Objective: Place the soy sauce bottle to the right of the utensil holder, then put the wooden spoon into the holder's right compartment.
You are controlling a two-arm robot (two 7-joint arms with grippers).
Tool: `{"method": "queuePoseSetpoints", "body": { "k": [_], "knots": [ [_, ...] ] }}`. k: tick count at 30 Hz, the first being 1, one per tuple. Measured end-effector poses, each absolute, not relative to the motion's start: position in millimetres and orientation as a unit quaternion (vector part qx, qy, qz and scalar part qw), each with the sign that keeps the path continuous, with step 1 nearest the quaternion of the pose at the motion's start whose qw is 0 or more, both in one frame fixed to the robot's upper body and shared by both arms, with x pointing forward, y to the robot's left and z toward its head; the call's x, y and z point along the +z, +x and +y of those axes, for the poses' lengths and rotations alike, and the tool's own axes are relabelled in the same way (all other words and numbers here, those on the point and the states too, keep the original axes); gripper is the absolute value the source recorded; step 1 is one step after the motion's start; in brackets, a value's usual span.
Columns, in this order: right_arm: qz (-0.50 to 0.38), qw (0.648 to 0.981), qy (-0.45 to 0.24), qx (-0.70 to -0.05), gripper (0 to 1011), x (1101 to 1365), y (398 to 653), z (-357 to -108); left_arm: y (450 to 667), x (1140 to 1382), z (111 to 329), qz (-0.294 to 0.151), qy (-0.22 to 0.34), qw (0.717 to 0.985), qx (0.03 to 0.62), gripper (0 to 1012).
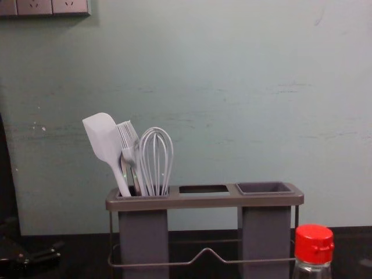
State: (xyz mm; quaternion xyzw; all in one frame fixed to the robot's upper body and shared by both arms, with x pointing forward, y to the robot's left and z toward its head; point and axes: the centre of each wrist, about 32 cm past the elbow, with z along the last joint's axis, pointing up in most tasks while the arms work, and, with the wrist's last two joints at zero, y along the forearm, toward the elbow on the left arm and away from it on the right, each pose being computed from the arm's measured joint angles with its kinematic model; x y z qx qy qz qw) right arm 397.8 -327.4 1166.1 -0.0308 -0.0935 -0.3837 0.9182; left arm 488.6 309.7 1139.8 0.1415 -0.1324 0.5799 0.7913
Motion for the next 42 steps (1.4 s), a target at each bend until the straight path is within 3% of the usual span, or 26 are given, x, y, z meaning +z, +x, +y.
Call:
{"method": "queuePoseSetpoints", "body": {
  "k": [17,28,42],
  "knots": [
    [-0.061,0.939,0.013,-0.338,1003,1158.7,416.6,-290.8,488.6,1139.8,309.7,-0.132,0.141,0.791,0.580,1005],
    [-0.029,0.942,-0.005,-0.334,1002,1166.2,434.7,-279.3,488.6,1139.8,309.7,-0.132,0.141,0.791,0.580,1005],
    [-0.034,0.943,-0.013,-0.332,966,1170.7,436.9,-275.1,488.6,1139.8,309.7,-0.132,0.142,0.791,0.580,1005]
  ]
}}
